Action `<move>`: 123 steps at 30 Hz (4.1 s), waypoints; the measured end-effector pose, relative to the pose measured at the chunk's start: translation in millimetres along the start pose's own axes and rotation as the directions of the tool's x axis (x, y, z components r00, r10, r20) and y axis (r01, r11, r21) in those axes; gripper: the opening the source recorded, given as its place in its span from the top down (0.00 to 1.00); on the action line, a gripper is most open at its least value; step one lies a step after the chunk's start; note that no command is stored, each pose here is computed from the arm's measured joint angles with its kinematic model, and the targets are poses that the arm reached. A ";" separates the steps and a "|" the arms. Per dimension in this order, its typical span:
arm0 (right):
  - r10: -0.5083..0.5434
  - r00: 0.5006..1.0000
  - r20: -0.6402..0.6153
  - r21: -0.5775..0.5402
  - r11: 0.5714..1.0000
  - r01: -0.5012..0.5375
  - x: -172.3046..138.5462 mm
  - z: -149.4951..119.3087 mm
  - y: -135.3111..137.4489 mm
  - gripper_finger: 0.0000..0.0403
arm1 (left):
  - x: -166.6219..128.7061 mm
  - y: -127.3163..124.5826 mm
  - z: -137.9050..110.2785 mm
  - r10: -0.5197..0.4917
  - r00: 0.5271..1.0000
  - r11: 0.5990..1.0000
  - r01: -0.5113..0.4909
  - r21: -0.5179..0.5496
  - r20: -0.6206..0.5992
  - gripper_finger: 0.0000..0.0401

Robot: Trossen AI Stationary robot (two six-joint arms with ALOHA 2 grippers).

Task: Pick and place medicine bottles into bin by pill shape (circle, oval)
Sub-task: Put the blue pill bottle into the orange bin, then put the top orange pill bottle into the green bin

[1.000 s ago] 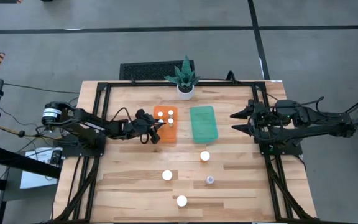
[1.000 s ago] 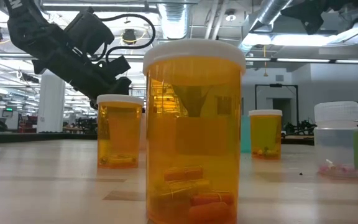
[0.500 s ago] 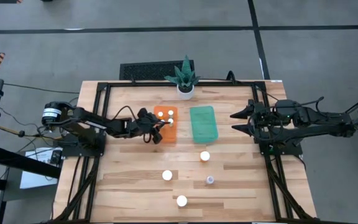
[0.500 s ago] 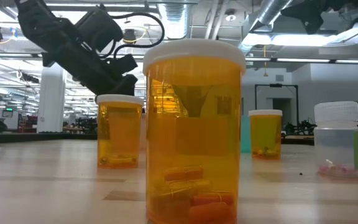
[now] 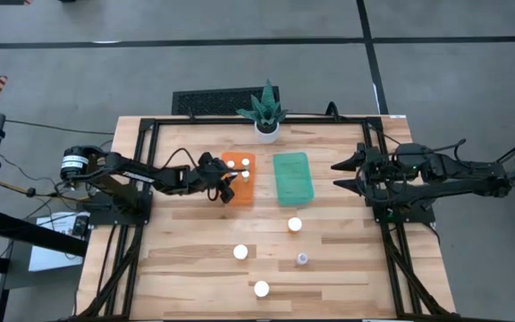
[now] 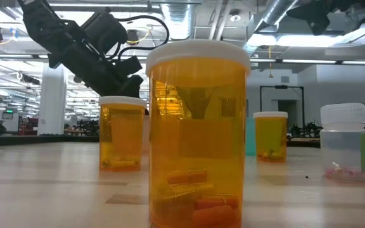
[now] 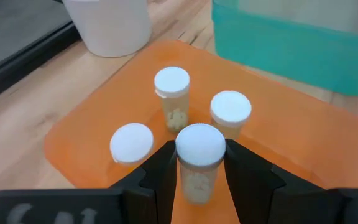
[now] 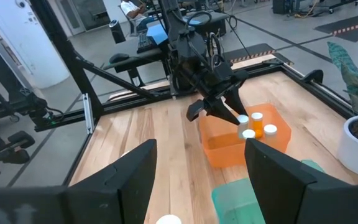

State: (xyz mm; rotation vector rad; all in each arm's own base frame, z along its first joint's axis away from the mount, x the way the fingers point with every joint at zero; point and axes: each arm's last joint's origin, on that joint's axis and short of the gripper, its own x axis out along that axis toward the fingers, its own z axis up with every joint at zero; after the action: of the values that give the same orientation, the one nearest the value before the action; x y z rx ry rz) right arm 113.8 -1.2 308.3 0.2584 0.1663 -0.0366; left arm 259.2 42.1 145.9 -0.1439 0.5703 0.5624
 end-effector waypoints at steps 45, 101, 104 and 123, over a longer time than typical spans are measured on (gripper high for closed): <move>0.002 1.000 0.002 -0.004 1.000 -0.002 0.0 0.2 0.1 0.37 | -0.4 0.6 -6.1 -0.020 0.998 1.000 0.019 -0.009 -0.066 0.72; 0.007 1.000 0.000 -0.004 1.000 -0.007 -0.1 0.1 0.2 0.37 | -10.5 -1.3 13.2 -0.043 0.999 0.998 0.042 -0.049 -0.032 0.56; 0.007 1.000 -0.001 0.002 1.000 -0.007 -0.1 0.1 0.2 0.37 | -18.3 1.1 18.5 -0.034 0.999 0.998 0.034 -0.056 -0.009 0.56; -0.021 0.983 -0.181 0.072 0.997 0.034 -1.7 -17.0 -3.5 0.37 | -103.9 -67.0 142.2 -0.387 0.840 0.902 0.431 -0.032 0.380 0.56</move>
State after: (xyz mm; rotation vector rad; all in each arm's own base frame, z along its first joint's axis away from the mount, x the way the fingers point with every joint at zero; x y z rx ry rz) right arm 109.2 -0.1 291.5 0.3345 0.3487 -0.0472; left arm 290.1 -22.5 320.2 -0.2591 0.1288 0.1905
